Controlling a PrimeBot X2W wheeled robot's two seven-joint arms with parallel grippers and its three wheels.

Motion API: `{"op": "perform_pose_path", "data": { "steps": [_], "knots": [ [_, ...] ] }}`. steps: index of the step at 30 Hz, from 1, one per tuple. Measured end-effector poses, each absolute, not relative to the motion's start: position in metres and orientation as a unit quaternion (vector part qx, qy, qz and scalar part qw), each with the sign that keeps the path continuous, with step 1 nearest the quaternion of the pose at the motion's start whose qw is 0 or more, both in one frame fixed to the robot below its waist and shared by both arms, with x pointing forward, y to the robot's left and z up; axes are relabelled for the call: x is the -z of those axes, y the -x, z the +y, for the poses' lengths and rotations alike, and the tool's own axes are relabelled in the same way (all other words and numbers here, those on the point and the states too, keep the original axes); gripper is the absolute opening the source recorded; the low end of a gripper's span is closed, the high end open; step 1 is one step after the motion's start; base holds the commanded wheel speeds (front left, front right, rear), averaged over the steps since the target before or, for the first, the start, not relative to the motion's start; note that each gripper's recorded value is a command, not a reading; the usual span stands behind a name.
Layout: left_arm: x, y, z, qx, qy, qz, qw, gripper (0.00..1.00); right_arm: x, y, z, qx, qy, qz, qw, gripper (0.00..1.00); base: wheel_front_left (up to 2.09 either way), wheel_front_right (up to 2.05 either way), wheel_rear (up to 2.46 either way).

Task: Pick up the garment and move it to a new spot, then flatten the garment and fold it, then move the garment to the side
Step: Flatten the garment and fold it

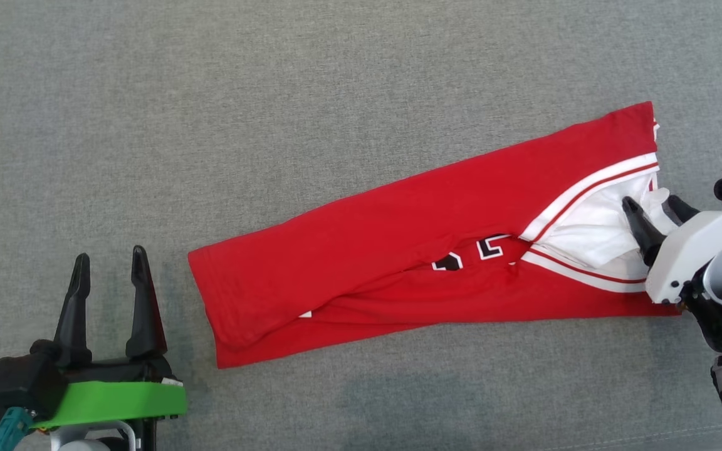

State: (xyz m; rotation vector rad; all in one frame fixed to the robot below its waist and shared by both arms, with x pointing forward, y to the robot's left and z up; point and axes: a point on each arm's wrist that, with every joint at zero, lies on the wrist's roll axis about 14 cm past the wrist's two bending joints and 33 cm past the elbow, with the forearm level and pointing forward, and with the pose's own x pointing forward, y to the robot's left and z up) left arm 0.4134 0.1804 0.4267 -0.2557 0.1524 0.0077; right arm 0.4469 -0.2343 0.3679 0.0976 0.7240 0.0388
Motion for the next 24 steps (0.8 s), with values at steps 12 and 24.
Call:
{"op": "perform_pose_path", "data": {
  "steps": [12,24],
  "knots": [
    [-0.423,-0.396,0.184,-0.006,0.133,0.074,0.988,1.00,-0.372,-0.446,-0.255,0.002,-0.119,0.349,0.930,0.00,0.00,0.00,0.00],
    [-0.434,-0.373,0.182,-0.001,0.141,0.063,0.988,1.00,-0.459,-0.434,-0.357,0.100,-0.087,0.277,0.952,0.00,0.00,0.00,0.00]
  ]
}}
